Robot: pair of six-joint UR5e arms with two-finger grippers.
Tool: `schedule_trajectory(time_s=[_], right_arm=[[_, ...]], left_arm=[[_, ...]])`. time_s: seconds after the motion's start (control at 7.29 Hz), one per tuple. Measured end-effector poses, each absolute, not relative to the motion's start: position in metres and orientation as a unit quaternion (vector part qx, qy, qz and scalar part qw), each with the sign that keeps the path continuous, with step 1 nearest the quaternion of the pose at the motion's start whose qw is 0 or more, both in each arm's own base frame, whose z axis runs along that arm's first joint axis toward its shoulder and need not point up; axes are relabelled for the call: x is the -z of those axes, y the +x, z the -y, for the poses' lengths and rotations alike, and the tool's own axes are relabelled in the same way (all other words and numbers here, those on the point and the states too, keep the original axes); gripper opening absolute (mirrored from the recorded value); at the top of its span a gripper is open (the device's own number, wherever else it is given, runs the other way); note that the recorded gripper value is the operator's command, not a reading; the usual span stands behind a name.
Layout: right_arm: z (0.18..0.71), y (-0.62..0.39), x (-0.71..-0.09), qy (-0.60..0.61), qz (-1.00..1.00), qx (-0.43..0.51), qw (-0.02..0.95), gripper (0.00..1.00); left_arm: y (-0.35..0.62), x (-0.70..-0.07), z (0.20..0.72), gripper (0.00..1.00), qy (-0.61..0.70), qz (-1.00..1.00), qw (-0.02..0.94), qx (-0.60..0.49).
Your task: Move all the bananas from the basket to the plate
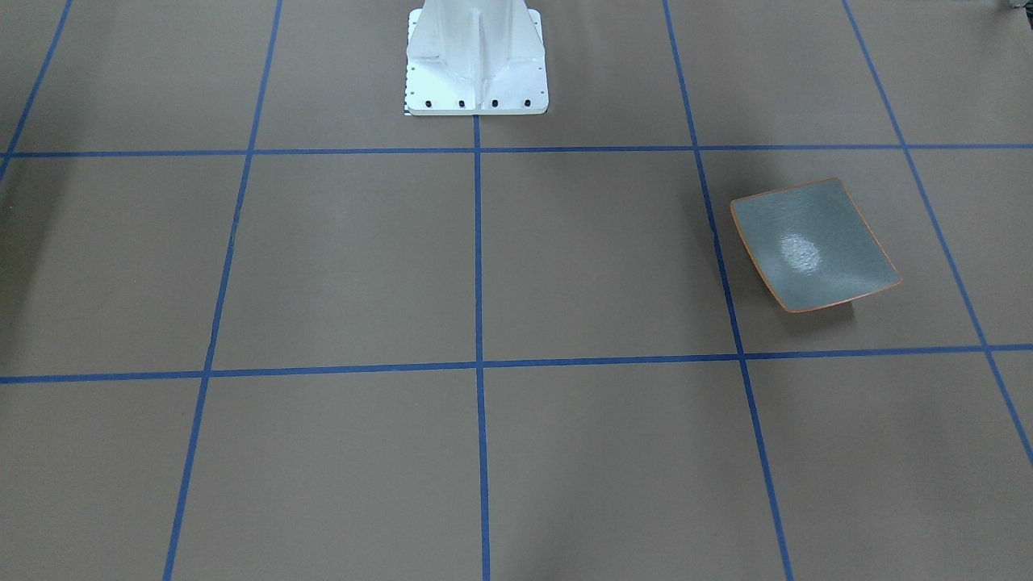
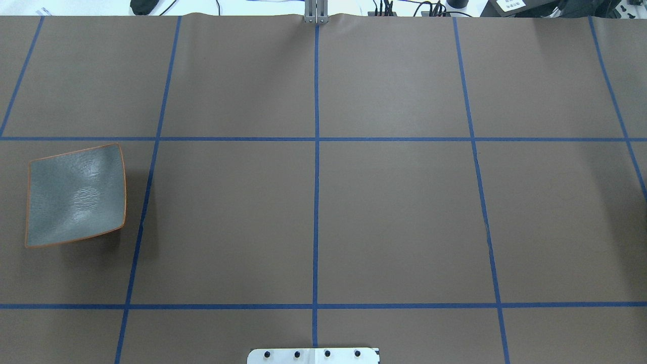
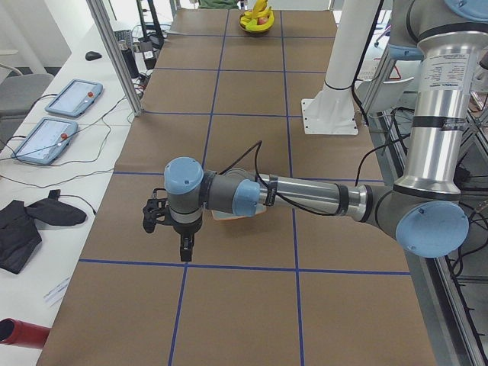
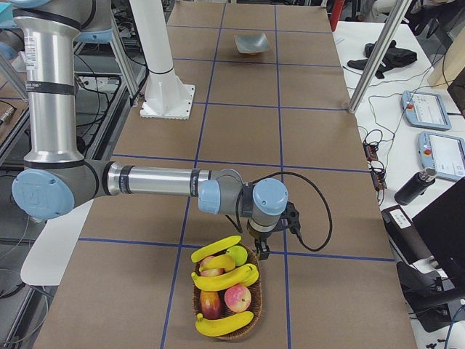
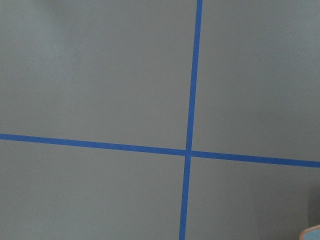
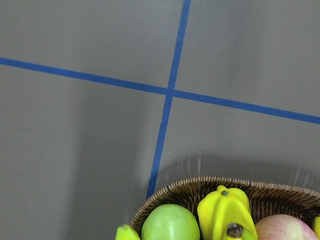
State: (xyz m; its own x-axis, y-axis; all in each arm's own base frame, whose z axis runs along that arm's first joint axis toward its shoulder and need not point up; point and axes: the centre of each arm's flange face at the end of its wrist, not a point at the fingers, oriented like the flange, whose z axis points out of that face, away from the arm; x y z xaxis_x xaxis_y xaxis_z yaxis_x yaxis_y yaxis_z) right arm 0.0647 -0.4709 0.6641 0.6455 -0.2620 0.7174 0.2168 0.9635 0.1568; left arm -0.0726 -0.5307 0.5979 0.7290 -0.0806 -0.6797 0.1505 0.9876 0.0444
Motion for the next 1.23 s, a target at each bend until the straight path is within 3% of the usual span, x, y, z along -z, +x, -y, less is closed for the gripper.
schedule_trajectory(time_s=[0.41,1.23], right_arm=[[0.469,0.059,-0.668,-0.015,0.393,0.199,0.898,1.0],[0.446,0.07,-0.702,-0.075,0.361,0.238,0.898,1.0]], left_arm=[[-0.072,-0.598,0.531,1.0,0.048,-0.363,0.928,0.062],[-0.072,-0.6,0.527,1.0,0.052,-0.364,0.928,0.062]])
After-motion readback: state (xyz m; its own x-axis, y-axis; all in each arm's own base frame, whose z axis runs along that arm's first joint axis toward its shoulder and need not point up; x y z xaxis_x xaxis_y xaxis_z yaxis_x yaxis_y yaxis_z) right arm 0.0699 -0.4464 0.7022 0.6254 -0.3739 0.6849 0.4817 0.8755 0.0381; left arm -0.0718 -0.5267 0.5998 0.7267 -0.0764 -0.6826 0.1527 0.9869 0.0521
